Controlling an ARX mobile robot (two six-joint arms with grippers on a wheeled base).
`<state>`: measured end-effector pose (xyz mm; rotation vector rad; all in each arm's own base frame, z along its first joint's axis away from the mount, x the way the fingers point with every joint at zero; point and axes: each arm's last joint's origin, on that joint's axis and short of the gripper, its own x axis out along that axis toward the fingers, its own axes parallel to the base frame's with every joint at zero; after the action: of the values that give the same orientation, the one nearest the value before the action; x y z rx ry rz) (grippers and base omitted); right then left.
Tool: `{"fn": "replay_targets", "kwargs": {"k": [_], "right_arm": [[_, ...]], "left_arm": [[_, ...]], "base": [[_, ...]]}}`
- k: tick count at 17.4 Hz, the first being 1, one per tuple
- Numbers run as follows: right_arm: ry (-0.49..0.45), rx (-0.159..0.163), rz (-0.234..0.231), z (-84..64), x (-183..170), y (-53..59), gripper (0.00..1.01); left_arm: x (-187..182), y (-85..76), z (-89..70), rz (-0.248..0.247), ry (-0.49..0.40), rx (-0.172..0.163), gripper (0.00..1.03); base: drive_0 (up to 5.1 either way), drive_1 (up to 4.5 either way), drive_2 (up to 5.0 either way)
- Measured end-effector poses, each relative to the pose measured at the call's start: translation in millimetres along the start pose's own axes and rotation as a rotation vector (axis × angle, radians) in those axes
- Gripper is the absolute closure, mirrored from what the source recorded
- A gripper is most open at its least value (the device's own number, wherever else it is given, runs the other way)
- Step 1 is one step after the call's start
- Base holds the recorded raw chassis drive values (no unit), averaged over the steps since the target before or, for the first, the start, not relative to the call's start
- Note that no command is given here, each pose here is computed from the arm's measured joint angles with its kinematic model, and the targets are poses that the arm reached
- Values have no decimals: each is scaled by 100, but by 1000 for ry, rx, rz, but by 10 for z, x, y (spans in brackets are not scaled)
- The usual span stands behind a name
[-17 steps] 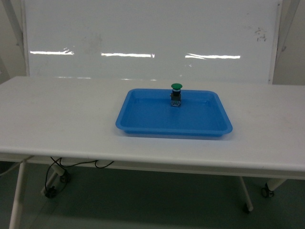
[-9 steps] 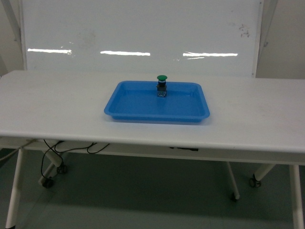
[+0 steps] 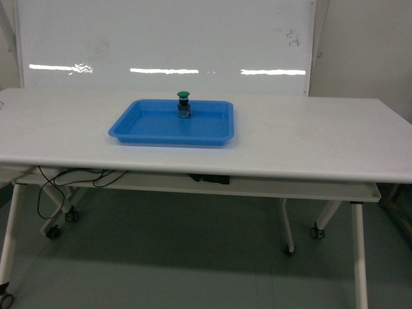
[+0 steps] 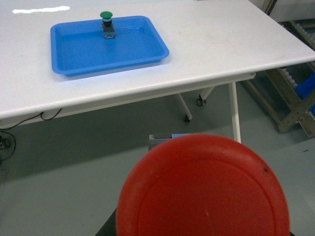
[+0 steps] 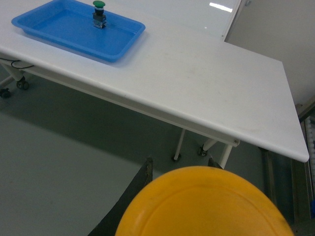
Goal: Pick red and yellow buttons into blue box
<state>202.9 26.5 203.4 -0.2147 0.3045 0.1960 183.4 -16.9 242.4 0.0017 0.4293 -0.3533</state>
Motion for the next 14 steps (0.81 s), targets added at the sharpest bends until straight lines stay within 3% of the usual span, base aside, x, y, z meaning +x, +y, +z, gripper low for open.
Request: {"fn": "replay_targets", "kwargs": {"k": [14], "right_arm": [[0,0,0,-1,1,0,73]], "left_arm": [[1,0,1,0,-1,0,79]], "base": [[478,-227,-227]]}}
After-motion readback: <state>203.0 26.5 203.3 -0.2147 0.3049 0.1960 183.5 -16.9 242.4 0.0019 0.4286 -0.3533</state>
